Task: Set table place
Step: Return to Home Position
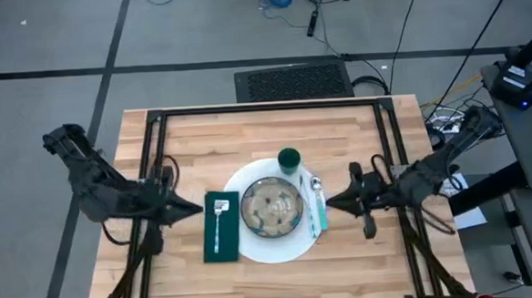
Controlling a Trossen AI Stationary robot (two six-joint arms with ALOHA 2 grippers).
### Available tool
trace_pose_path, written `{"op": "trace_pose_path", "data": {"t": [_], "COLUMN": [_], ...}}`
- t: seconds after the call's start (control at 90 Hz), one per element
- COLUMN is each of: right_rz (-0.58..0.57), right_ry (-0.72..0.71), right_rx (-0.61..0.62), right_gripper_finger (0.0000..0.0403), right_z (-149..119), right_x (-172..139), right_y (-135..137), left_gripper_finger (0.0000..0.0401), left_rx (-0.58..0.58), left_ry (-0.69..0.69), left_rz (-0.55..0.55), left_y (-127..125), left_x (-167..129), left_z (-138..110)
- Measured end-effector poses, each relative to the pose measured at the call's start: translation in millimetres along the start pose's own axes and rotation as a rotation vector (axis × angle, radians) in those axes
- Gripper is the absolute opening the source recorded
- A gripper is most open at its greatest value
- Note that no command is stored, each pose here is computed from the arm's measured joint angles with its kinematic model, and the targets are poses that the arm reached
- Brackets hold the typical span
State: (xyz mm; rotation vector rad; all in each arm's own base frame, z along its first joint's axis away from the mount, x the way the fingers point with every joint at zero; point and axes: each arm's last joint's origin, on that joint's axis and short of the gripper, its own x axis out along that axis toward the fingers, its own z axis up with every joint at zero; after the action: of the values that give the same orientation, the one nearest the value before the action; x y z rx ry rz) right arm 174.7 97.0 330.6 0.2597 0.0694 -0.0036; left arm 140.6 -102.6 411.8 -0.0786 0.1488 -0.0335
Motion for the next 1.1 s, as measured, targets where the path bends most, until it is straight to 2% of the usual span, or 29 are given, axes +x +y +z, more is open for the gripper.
{"op": "trace_pose_path", "data": {"t": [0.1,0.311,0.456,0.644,0.756,0.933,1.1], "right_rz": [-0.029,0.04,0.014,0.013,0.034,0.057,0.054], "right_ry": [-0.027,-0.049,-0.065,-0.106,-0.094,-0.088,-0.053], "right_rx": [-0.006,0.013,0.006,-0.038,-0.034,-0.039,-0.066], "right_gripper_finger": [0.0,0.0,0.0,0.0,0.0,0.0,0.0], "right_z": [3,3,7,12,12,14,13], "right_x": [-3,5,9,4,-4,-26,-43], "right_y": [-20,-55,-69,-71,-68,-64,-67], "left_gripper_finger": [0.0,0.0,0.0,0.0,0.0,0.0,0.0], "left_rx": [0.004,-0.014,-0.036,-0.09,-0.123,-0.197,-0.233], "left_ry": [-0.026,-0.016,-0.011,0.011,-0.016,-0.139,-0.233], "left_rz": [0.03,-0.055,-0.053,-0.033,-0.032,-0.035,0.105], "left_y": [15,31,36,49,58,77,93], "left_x": [-4,2,17,26,12,-30,-55], "left_z": [6,7,-15,-56,-71,-92,-107]}}
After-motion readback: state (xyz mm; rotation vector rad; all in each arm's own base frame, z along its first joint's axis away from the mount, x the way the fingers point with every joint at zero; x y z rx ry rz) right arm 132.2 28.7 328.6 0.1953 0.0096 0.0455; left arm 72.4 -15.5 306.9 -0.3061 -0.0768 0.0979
